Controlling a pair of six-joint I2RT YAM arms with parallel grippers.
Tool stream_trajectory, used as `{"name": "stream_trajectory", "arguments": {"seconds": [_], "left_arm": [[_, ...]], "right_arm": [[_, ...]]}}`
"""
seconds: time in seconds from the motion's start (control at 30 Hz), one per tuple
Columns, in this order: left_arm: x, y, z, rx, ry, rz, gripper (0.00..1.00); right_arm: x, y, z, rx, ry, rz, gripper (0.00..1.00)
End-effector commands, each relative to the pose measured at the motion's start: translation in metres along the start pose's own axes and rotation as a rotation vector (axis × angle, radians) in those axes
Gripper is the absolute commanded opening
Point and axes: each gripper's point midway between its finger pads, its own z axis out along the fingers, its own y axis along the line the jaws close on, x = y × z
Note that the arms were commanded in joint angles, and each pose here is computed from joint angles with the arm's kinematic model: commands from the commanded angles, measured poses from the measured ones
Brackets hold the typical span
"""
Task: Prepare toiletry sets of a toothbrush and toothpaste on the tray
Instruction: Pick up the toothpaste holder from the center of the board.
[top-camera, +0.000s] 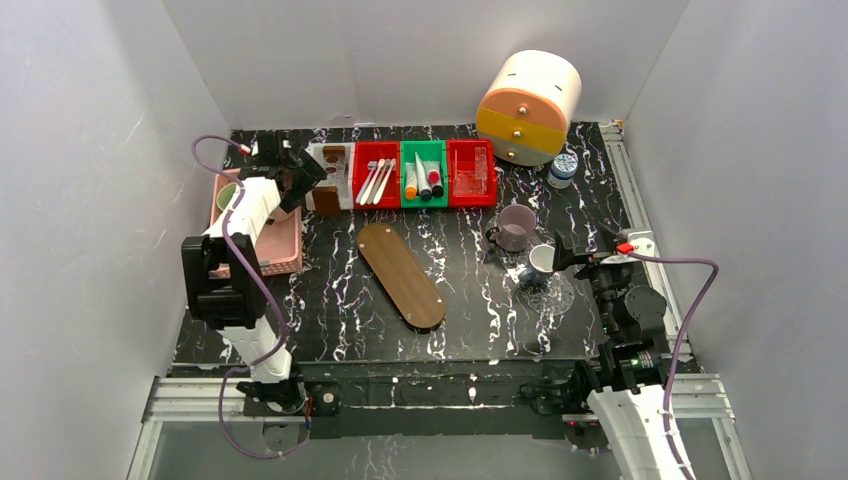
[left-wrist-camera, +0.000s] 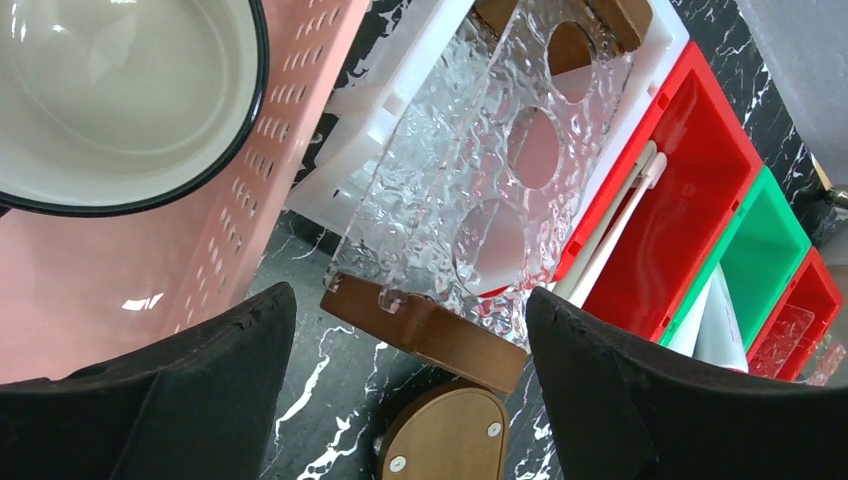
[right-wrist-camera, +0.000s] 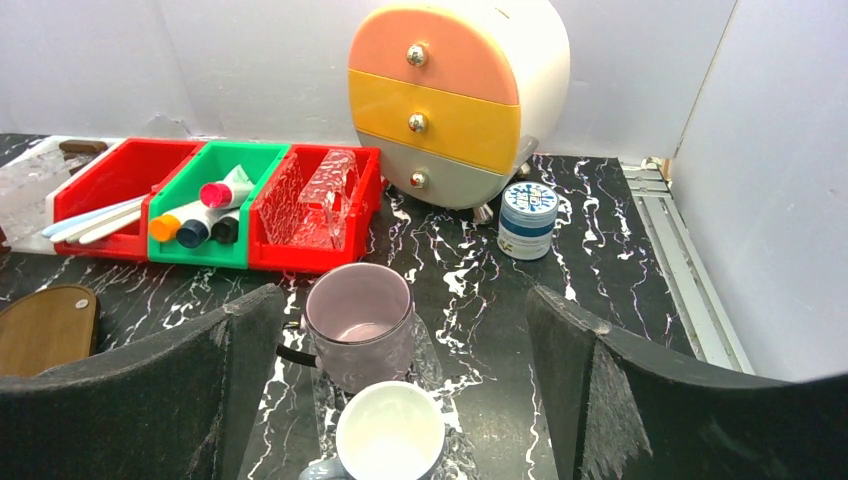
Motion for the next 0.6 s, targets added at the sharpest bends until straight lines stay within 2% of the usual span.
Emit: {"name": "stream_trajectory", "arguments": {"seconds": [0.0, 0.07, 0.17, 0.37, 0.57], "left_arm": [[-0.001, 0.0, -0.012, -0.002, -0.034, -0.007, 0.83], [0.01, -0.013, -0.011, 0.029, -0.024, -0.006, 0.83], [0.004, -0.024, -0.013, 0.053, -0.066, 0.018, 0.84], [-0.002, -0.025, -0.001, 0.031, -0.069, 0.077, 0.84], [-0.002, -0.023, 0.011, 0.025, -0.056, -0.015, 0.8]], "right_arm": [[-0.011, 0.003, 0.001, -0.015, -0.055, -0.009, 0.99], [-0.01, 0.003, 0.001, -0.019, -0.052, -0.012, 0.99], [-0.009, 0.005, 0.001, -0.026, -0.051, -0.012, 0.99], [-0.008, 0.006, 0.001, -0.034, -0.052, -0.015, 0.99], [-0.008, 0.007, 0.001, -0.041, -0.051, -0.018, 0.99]]}}
